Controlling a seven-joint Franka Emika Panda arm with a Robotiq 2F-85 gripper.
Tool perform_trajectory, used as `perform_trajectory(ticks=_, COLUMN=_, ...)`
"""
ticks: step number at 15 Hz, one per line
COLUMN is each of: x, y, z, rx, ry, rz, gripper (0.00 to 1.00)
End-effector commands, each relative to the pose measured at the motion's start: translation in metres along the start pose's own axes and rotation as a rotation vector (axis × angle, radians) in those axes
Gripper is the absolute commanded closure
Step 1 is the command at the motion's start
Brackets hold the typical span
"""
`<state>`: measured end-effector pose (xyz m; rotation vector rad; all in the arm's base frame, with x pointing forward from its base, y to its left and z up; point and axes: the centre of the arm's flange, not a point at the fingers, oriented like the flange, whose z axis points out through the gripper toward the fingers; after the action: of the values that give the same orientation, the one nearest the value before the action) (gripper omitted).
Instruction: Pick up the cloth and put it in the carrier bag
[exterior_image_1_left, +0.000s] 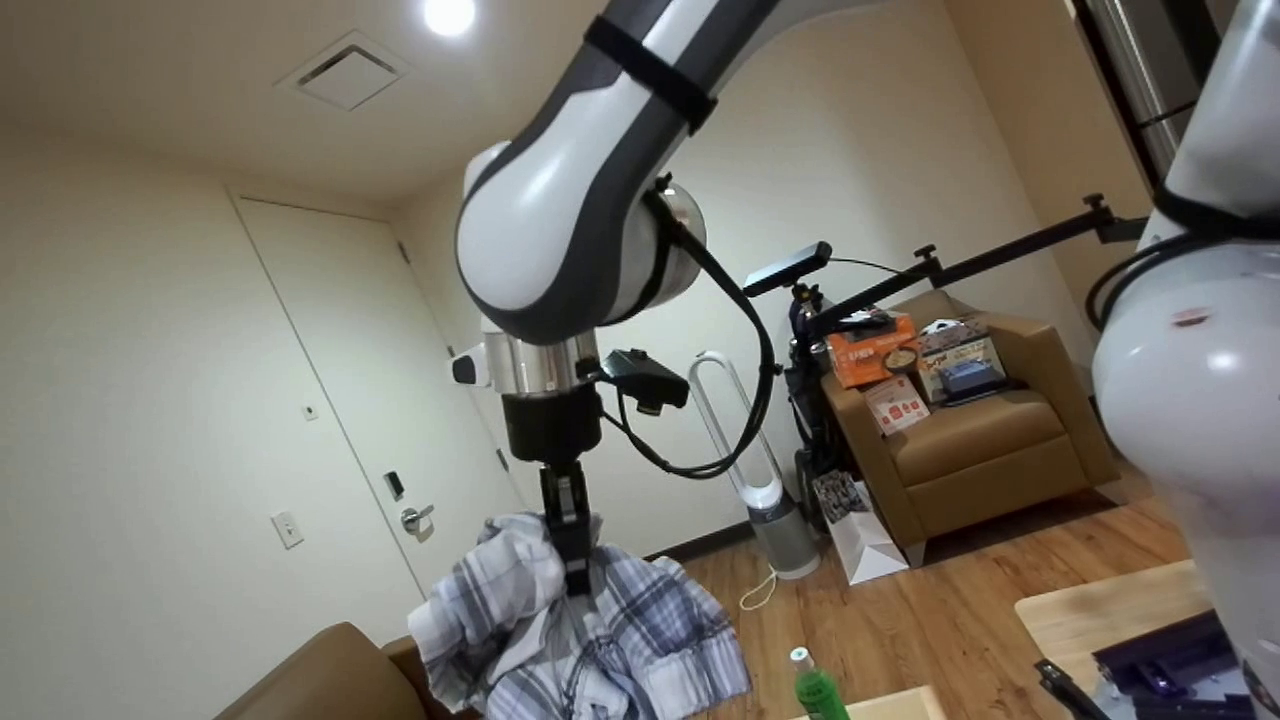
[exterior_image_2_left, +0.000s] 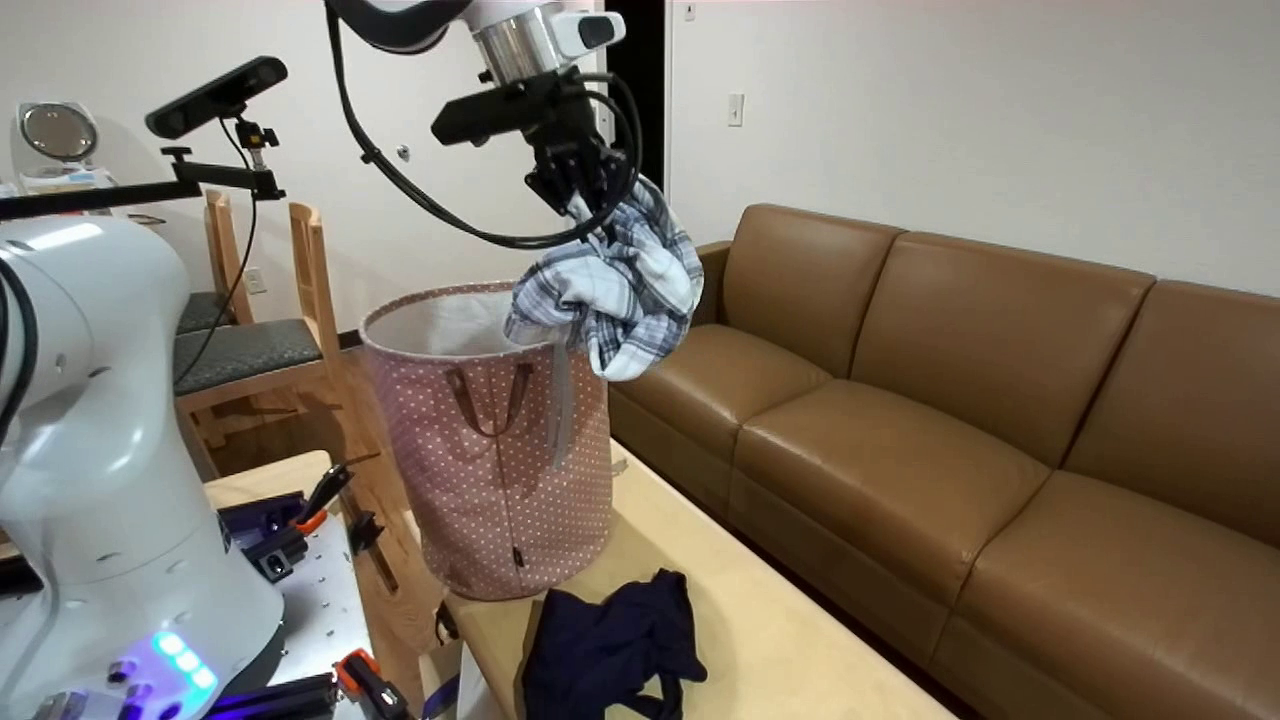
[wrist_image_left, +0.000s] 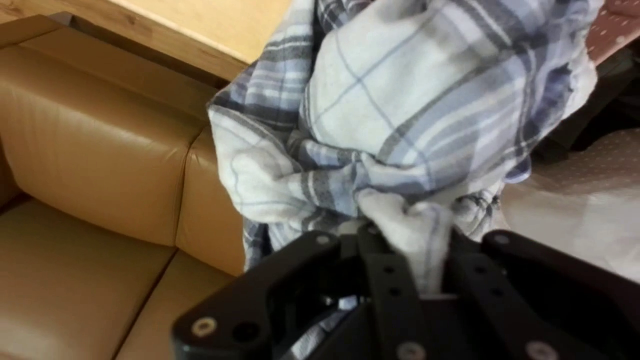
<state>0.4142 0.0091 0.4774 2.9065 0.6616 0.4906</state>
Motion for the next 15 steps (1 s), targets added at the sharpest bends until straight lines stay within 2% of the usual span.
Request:
perform_trajectory(ticks=1, x=0.007, y=-0.003, z=-0.007, rx=0.014, ry=-0.016, rz=0.004, gripper=0.93)
perform_trajectory(ticks=4, x=0.024, y=-0.016, z=-0.038, rx=0.056, ry=0.003, rz=-0.004, gripper=0.92)
perform_trajectory(ticks=8, x=0.066, y=-0.055, z=-0.100, rx=0.093, ry=0.055, rz=-0.029, gripper=0.92)
perform_trajectory(ticks=11, x=0.095, y=-0.097, z=-0.102, rx=0.147, ry=0.079, rz=-0.059, gripper=0.93)
perform_trajectory(ticks=13, x=0.095, y=-0.111, z=-0.094, rx=0.157, ry=0.096, rz=-0.101, gripper=0.92)
perform_trajectory(ticks=15, x=0.091, y=-0.113, z=-0.093, rx=0.140, ry=0.069, rz=-0.109, gripper=0.89)
